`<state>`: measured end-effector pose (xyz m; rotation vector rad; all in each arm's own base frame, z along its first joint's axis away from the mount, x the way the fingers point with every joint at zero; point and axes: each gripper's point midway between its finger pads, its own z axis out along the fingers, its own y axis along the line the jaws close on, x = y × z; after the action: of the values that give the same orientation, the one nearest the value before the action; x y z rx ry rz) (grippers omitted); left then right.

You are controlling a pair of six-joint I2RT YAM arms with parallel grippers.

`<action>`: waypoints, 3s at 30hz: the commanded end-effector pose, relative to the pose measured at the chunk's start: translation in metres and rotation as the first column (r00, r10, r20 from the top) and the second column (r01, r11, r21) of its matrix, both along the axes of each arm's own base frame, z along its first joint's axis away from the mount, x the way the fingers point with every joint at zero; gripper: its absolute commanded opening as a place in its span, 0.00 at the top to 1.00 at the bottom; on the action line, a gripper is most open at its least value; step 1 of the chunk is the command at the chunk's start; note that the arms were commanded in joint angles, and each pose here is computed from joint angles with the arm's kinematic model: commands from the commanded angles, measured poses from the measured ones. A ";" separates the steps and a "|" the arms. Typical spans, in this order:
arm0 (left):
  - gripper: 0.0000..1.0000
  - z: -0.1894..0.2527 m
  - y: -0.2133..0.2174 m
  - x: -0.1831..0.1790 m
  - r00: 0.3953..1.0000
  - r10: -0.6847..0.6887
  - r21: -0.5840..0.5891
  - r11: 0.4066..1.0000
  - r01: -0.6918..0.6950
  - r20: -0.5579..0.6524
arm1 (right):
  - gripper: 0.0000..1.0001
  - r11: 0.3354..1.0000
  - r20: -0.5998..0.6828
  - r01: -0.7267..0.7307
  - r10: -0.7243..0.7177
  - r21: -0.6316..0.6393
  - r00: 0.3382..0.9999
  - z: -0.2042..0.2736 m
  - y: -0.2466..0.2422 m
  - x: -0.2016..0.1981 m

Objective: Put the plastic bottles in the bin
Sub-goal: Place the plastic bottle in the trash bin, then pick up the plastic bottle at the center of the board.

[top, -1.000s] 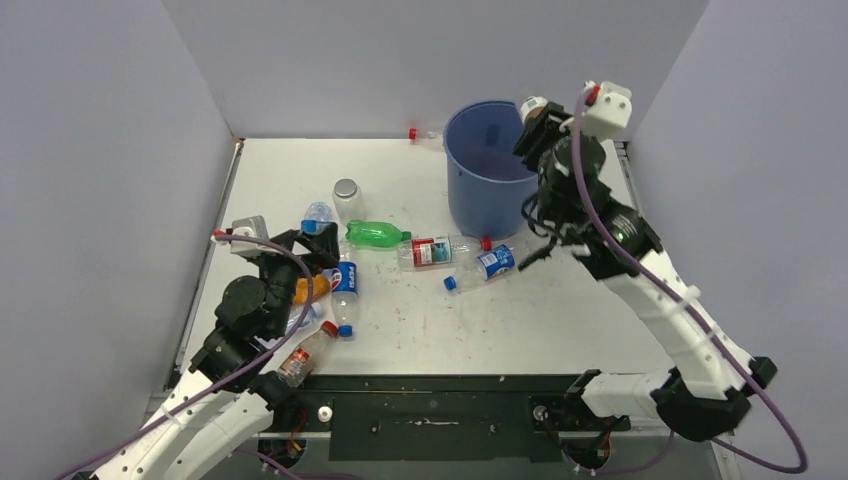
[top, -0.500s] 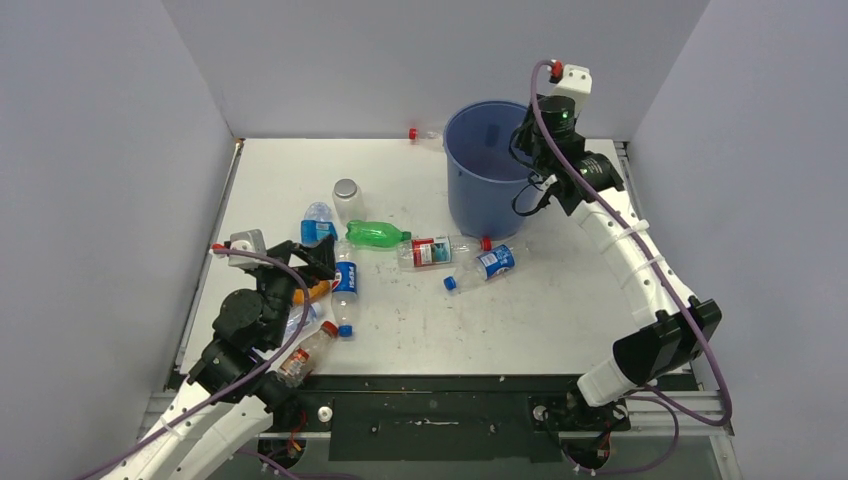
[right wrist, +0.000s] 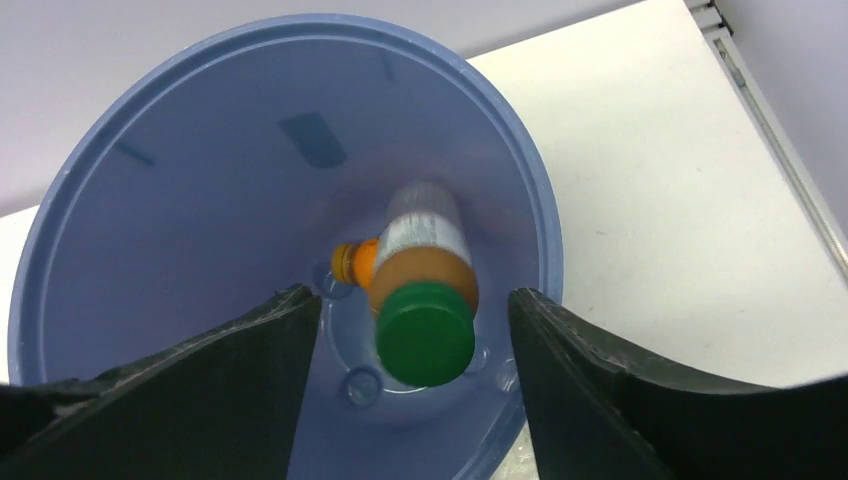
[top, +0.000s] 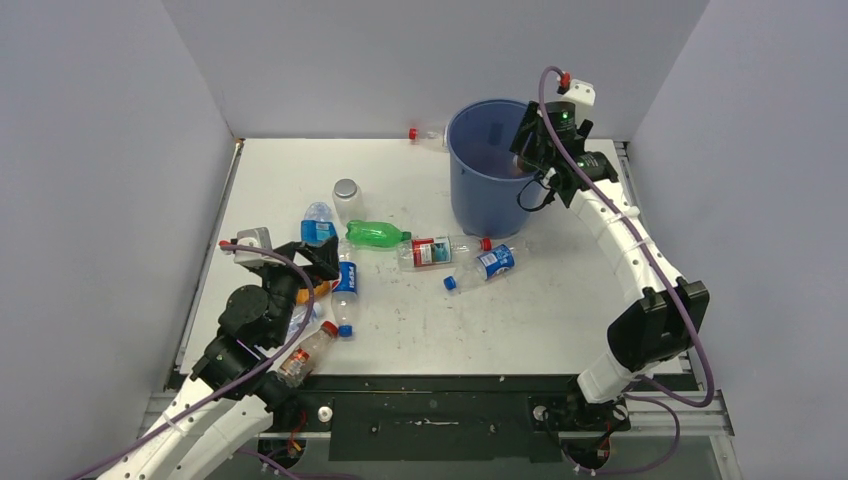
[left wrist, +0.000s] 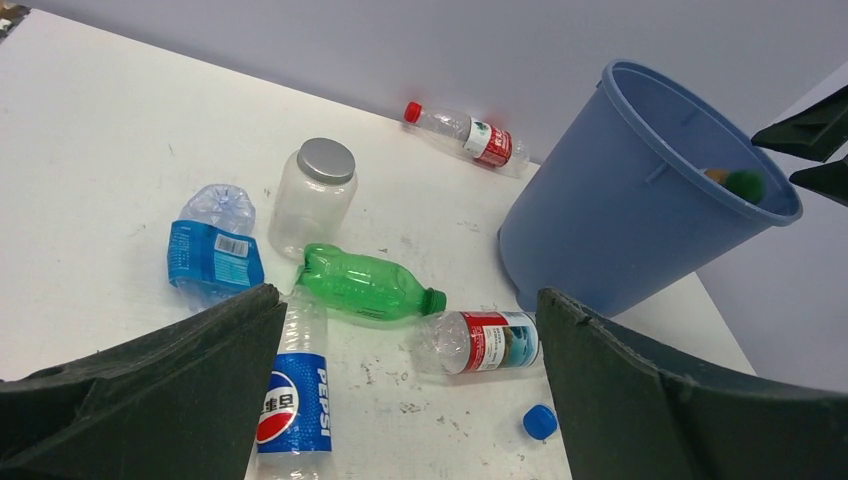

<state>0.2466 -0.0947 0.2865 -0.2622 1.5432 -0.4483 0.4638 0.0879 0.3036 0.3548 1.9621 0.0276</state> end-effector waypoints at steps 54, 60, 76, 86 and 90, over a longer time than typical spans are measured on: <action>0.04 -0.012 -0.024 0.004 0.986 -0.098 0.126 0.985 0.115 -0.134 | 0.10 0.763 -0.018 0.115 -0.134 0.636 0.991 -0.216 0.000 -0.103; 0.04 -0.012 -0.024 0.004 0.987 -0.099 0.120 0.986 0.114 -0.128 | 0.10 0.751 -0.060 0.136 -0.127 0.647 0.990 -0.234 0.003 -0.090; 0.04 -0.012 -0.028 0.003 0.984 -0.119 0.116 0.984 0.135 -0.129 | 0.29 0.733 -0.173 0.144 -0.036 0.665 0.984 -0.291 0.019 -0.109; 0.04 -0.011 -0.029 0.002 0.984 -0.132 0.110 0.983 0.145 -0.118 | 0.57 0.730 -0.188 0.116 0.017 0.673 0.982 -0.295 0.018 -0.155; 0.04 -0.008 -0.029 0.001 0.986 -0.137 0.104 0.984 0.147 -0.097 | 0.59 0.721 -0.099 0.035 0.046 0.692 0.994 -0.263 0.019 -0.168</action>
<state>0.2478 -0.1212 0.2623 -0.0858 1.7355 -0.4258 0.3227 0.1074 0.0351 0.9060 1.9623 0.7842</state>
